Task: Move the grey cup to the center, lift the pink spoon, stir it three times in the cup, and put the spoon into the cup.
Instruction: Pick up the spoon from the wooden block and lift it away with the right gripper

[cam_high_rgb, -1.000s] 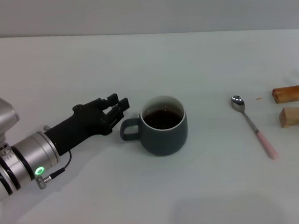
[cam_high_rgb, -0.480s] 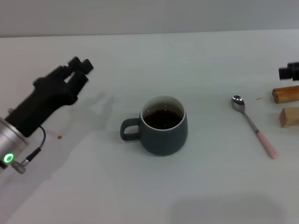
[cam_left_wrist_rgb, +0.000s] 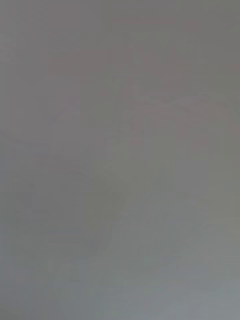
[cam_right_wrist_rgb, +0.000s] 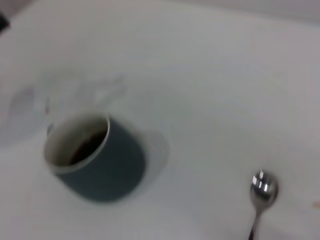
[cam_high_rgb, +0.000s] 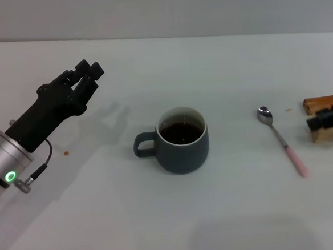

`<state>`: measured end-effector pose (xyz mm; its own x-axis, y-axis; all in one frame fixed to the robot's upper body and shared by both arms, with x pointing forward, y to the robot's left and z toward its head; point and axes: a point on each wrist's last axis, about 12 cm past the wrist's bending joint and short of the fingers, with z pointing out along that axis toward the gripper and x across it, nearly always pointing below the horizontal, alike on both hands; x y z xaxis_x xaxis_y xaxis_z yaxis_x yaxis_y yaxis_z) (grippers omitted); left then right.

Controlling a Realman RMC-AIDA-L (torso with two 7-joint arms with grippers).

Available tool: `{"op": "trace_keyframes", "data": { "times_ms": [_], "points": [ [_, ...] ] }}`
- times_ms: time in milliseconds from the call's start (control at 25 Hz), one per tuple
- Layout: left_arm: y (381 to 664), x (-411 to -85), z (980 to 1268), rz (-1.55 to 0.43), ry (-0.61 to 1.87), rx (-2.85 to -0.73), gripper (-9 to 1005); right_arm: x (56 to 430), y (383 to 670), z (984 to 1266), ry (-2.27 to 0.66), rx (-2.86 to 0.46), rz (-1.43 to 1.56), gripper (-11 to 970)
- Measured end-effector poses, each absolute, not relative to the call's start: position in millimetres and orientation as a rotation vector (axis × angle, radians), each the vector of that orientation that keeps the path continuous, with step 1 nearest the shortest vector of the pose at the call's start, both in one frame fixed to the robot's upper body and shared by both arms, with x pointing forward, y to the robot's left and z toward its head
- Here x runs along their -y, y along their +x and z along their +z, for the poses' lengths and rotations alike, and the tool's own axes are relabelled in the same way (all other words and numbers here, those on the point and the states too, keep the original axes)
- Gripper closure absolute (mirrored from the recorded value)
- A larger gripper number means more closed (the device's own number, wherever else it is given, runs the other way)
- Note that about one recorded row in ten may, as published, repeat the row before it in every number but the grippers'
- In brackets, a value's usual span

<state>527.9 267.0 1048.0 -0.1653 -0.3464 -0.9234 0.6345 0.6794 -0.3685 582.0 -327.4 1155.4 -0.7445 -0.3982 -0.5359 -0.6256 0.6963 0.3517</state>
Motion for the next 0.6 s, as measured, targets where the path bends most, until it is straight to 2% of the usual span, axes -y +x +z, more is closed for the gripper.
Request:
{"op": "trace_keyframes", "data": {
  "times_ms": [600],
  "points": [
    [526.4, -262.5, 1045.8, -0.899, 0.249, -1.518, 672, 301.7, 574.7, 1132.0, -0.887, -2.580, 0.775, 585]
  ]
}}
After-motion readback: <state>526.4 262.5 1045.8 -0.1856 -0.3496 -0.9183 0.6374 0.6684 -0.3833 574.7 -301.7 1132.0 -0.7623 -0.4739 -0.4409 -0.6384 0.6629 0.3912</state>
